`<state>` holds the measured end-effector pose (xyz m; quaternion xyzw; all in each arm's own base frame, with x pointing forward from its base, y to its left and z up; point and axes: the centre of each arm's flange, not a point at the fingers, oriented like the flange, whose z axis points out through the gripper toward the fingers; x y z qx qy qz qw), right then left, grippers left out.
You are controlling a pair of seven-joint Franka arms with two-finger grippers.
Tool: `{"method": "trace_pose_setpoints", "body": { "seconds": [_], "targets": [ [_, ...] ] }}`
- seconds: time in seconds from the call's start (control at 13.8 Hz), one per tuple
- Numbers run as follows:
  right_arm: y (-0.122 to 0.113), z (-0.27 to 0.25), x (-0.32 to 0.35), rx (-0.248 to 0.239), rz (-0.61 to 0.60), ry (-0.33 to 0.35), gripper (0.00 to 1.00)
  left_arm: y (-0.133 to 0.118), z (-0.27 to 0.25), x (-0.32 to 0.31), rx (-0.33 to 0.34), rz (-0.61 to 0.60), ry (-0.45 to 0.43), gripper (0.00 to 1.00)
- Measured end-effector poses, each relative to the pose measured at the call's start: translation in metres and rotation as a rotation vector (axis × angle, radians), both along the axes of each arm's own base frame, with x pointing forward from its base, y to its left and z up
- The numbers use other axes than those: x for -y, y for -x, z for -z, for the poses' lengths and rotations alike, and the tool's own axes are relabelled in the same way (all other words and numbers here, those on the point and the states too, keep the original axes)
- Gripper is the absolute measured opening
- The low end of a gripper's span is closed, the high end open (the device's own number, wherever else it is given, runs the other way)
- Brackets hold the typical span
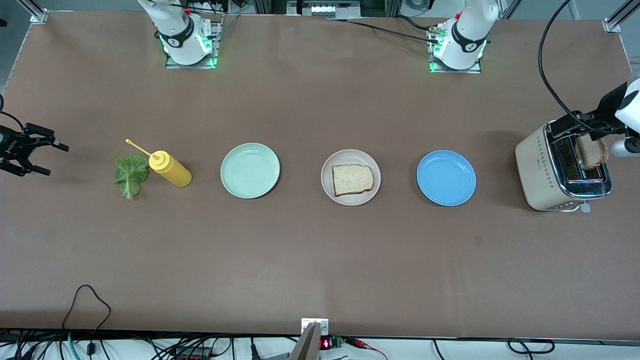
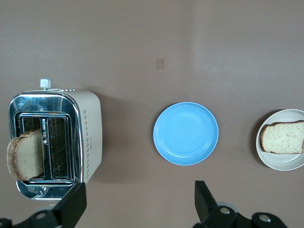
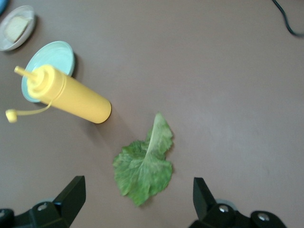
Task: Make sandwich in beige plate with both arms
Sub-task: 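Withdraw the right gripper away from the bottle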
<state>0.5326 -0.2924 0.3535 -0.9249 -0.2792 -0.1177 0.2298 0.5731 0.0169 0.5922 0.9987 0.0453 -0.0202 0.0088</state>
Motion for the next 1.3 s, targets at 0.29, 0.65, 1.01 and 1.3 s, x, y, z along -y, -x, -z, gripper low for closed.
{"method": "trace_pose_setpoints", "body": {
  "seconds": [0.29,0.65,1.01,1.3],
  "targets": [
    [-0.021,-0.044,-0.051,-0.211,0.233,0.184,1.0,0.0,0.0,0.0,0.0,0.0,0.0,1.0],
    [-0.043,-0.054,-0.121,-0.363,0.493,0.369,1.0,0.0,0.0,0.0,0.0,0.0,0.0,1.0],
    [-0.056,-0.016,-0.153,-0.448,0.675,0.529,1.0,0.0,0.0,0.0,0.0,0.0,0.0,1.0],
    [-0.068,0.036,-0.15,-0.436,0.694,0.544,1.0,0.0,0.0,0.0,0.0,0.0,0.0,1.0]
  ]
}}
